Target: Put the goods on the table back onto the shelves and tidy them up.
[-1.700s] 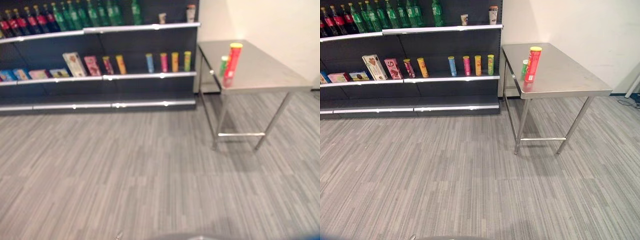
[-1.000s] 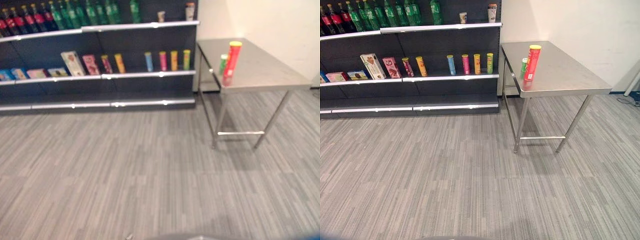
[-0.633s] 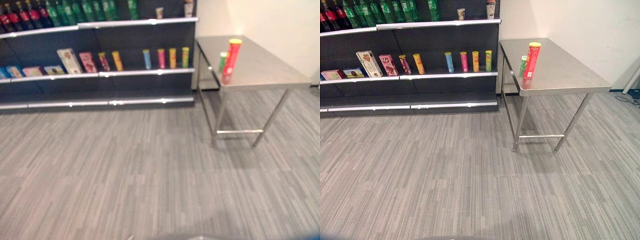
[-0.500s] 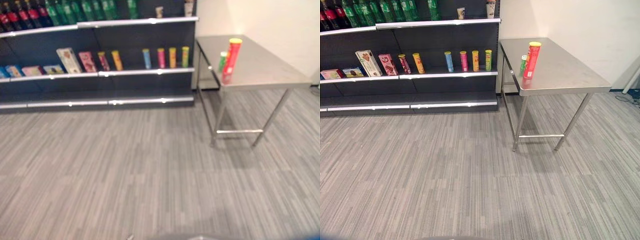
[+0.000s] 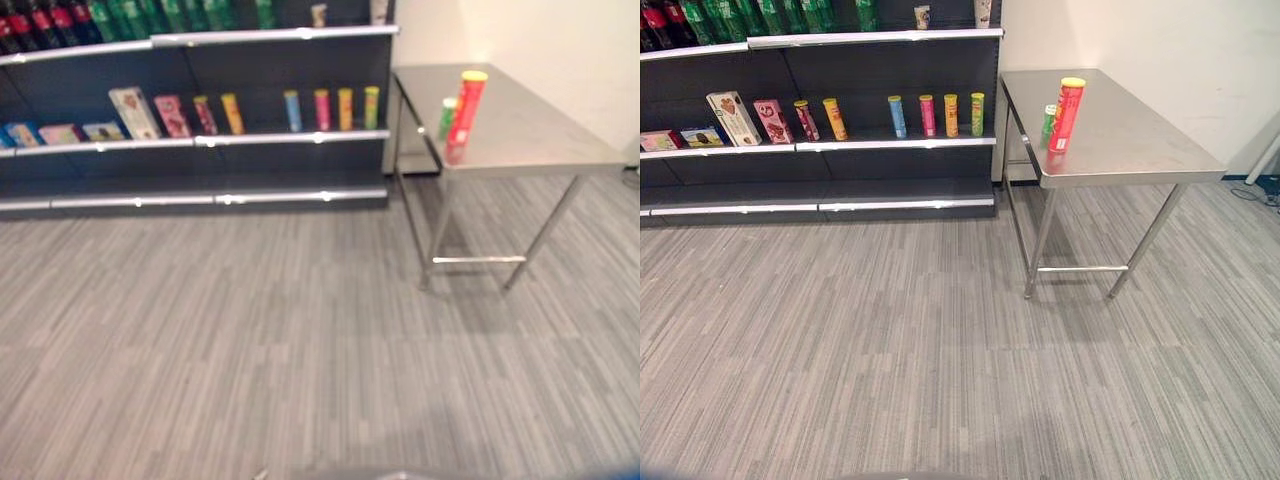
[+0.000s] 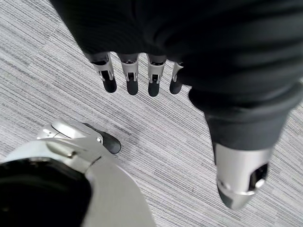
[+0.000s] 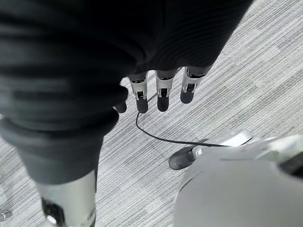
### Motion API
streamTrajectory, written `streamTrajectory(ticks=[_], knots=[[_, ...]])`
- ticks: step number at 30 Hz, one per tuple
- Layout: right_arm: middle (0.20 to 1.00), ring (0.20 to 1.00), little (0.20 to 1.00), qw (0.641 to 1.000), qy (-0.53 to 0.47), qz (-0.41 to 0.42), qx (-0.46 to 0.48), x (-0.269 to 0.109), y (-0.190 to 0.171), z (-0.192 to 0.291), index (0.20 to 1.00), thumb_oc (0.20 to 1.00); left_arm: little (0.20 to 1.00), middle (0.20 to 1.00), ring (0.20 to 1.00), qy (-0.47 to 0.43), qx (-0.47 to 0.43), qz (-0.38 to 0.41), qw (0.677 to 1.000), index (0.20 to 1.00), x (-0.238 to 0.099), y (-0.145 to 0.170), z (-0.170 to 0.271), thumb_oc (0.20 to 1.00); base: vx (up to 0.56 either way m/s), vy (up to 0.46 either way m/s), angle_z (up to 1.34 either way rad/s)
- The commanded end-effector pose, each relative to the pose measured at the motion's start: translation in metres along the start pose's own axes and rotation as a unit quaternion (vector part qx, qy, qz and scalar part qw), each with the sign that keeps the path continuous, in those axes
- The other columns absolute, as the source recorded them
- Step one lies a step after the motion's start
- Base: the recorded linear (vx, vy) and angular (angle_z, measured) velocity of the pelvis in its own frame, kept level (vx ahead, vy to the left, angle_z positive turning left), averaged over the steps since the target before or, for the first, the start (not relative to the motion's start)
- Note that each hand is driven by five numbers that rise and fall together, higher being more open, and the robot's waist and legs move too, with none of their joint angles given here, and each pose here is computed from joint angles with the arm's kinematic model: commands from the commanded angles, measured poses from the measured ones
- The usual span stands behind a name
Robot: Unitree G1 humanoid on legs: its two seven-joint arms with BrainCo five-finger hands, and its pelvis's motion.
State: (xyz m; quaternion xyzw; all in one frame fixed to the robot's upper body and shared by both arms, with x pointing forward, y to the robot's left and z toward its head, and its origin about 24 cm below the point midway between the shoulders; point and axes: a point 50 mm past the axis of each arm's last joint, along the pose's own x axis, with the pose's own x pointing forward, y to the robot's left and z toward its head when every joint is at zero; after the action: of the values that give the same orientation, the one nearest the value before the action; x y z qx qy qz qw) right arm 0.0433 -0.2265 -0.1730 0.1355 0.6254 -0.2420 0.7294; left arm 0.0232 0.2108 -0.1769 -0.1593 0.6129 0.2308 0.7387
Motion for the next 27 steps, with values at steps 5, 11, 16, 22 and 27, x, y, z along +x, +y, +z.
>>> streamTrajectory(ticks=[5, 11, 16, 22, 27], knots=[[1.0, 1.0, 1.0, 0.996, -0.079, 0.026, -0.034, -0.004, 0.034, 0.051, 1.0, 1.0, 1.0, 1.0, 1.0, -0.052, 0.005, -0.023, 0.998, 1.0, 0.002, -0.027, 0.043, 1.0, -0.15, -0.091, -0.19], [1.0, 1.0, 1.0, 0.999, -0.036, -0.006, -0.01, -0.002, 0.013, 0.036, 1.0, 1.0, 1.0, 1.0, 1.0, -0.065, -0.087, -0.031, 0.994, 1.0, 0.002, -0.032, 0.049, 1.0, 0.21, 0.076, -0.19], [1.0, 1.0, 1.0, 0.999, -0.019, -0.034, -0.001, -0.002, -0.001, 0.032, 1.0, 1.0, 1.0, 1.0, 1.0, -0.051, -0.167, -0.024, 0.984, 1.0, 0.002, -0.034, 0.043, 1.0, 0.4, 0.243, -0.28], [1.0, 1.0, 1.0, 0.998, 0.048, -0.031, -0.018, -0.002, -0.012, -0.013, 1.0, 1.0, 1.0, 1.0, 1.0, -0.037, -0.172, 0.018, 0.984, 1.0, 0.001, -0.001, 0.032, 1.0, 0.67, 0.509, -0.62], [1.0, 1.0, 1.0, 0.998, 0.01, 0.002, -0.064, 0.0, 0.004, 0.003, 1.0, 1.0, 1.0, 1.0, 1.0, -0.054, -0.059, 0.018, 0.997, 1.0, 0.0, 0.007, 0.05, 1.0, 0.46, 0.434, -0.06]])
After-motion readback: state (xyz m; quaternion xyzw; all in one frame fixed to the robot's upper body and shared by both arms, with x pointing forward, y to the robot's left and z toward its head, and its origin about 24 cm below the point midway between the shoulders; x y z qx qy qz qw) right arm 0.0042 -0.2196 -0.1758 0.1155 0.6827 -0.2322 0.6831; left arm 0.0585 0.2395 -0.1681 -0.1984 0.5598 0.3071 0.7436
